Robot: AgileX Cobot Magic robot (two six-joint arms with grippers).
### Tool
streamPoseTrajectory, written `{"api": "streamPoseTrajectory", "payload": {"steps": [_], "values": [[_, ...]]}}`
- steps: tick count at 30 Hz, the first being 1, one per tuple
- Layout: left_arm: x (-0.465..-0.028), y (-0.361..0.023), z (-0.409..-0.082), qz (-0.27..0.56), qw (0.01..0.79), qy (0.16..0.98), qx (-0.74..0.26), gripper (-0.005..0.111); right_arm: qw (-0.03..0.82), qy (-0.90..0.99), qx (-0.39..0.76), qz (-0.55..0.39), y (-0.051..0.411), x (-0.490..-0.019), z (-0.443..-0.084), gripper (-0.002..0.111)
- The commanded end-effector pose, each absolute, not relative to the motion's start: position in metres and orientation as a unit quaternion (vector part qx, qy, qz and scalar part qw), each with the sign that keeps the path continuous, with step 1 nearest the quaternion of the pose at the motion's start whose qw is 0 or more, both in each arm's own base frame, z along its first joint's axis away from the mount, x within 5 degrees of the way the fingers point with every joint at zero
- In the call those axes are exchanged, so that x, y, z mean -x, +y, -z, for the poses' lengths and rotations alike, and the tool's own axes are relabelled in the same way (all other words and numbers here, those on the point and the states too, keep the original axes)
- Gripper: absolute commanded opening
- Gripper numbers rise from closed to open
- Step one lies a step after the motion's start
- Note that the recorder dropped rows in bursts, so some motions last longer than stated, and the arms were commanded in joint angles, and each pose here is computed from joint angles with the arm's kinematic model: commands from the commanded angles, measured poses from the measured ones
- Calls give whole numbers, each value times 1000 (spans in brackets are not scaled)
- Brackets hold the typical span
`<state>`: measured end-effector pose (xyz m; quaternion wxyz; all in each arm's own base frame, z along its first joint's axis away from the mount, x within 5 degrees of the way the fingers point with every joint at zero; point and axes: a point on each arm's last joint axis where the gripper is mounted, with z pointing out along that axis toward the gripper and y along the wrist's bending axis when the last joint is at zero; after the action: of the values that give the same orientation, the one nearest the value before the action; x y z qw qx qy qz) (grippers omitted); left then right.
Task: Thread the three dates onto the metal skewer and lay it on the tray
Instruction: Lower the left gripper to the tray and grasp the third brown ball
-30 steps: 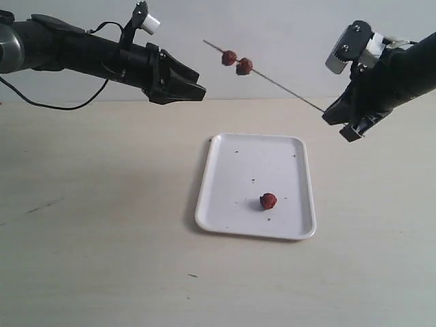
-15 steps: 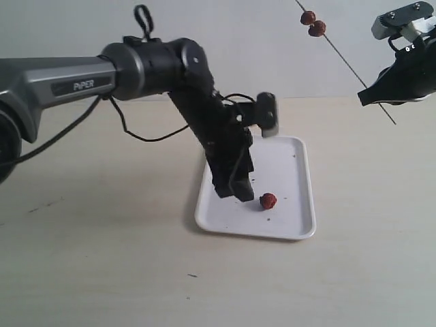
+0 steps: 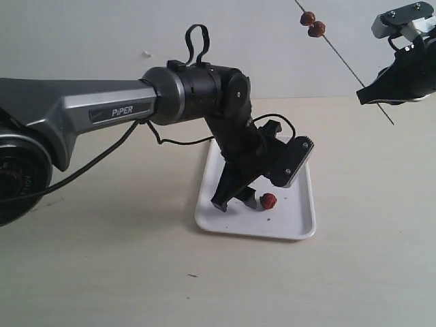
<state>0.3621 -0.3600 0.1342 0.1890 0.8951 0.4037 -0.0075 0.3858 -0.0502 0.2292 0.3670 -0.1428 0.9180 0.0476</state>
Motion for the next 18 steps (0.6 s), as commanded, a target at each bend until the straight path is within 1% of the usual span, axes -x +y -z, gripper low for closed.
{"api": "streamPoseTrajectory", "payload": {"steps": [1, 14, 16, 18], "values": [[-362, -362, -128, 2, 191, 378, -906, 61, 379, 915, 132, -53, -51, -386, -236, 0], [-361, -365, -123, 11, 203, 363, -909, 60, 380, 914, 131, -51, -51, -386, -236, 0], [-361, -365, -122, 11, 202, 363, -909, 58, 380, 914, 131, -51, -51, -386, -236, 0], [-361, -365, -122, 13, 200, 363, -910, 53, 380, 914, 131, -51, -51, -386, -236, 0]]}}
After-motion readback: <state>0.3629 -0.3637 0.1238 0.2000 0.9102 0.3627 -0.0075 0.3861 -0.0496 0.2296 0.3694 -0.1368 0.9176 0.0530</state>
